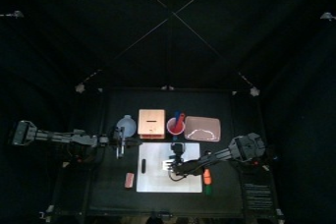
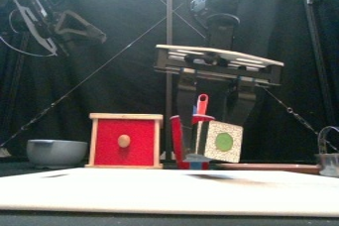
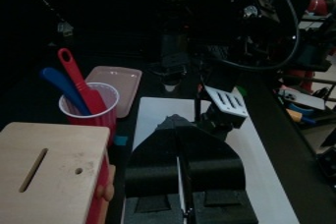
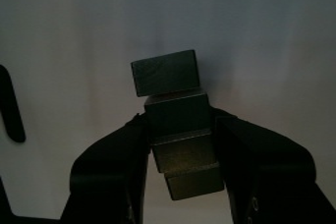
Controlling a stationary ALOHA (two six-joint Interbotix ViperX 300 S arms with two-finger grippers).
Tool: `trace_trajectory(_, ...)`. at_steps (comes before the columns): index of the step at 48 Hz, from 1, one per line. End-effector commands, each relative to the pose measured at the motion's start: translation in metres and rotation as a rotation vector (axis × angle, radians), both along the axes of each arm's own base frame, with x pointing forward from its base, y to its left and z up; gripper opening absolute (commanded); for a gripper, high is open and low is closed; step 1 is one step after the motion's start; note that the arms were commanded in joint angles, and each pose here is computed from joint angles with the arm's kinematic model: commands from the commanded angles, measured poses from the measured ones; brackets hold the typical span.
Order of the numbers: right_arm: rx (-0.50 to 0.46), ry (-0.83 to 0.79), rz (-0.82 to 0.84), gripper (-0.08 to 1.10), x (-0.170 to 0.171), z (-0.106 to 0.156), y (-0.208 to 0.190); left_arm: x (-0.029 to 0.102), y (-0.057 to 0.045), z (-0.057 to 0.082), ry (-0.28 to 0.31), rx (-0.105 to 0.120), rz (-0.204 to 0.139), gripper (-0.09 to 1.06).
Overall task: Place sushi on board then cut the sushi with the knife then place the pieces on the plate
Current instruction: Pick knife at handle with right hand
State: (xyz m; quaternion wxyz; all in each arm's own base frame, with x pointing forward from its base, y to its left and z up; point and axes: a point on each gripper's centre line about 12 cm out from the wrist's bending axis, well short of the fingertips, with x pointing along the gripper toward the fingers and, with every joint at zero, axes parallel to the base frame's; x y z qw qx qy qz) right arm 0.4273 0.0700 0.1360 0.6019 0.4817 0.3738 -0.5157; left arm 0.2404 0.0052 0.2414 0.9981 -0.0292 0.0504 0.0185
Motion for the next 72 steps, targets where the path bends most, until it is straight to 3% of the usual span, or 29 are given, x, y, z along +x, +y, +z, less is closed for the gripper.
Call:
trace_trajectory(1, 0.008, -0.048, -0.019, 0.60, 0.008, 0.015, 0.000, 0.002, -0.001, 0.004, -0.014, 0.000, -0.003, 0.00)
trace_trajectory(21, 0.007, -0.043, -0.033, 0.88, 0.011, 0.010, 0.001, 0.000, 0.000, 0.000, -0.003, 0.000, -0.001, 0.00)
trace_trajectory(33, 0.004, -0.040, -0.024, 0.89, 0.009, 0.015, 0.002, 0.000, -0.001, 0.000, 0.001, -0.003, -0.002, 0.00)
trace_trajectory(55, -0.119, -0.128, 0.056, 0.89, -0.037, 0.079, -0.017, 0.000, -0.001, -0.001, 0.011, -0.008, -0.002, 0.00)
trace_trajectory(63, -0.161, -0.167, 0.202, 0.88, -0.054, 0.102, -0.028, 0.000, 0.000, 0.000, 0.009, -0.014, 0.005, 0.00)
trace_trajectory(72, -0.213, -0.178, 0.346, 0.88, -0.069, 0.136, -0.075, 0.000, 0.000, 0.000, 0.009, -0.021, 0.006, 0.00)
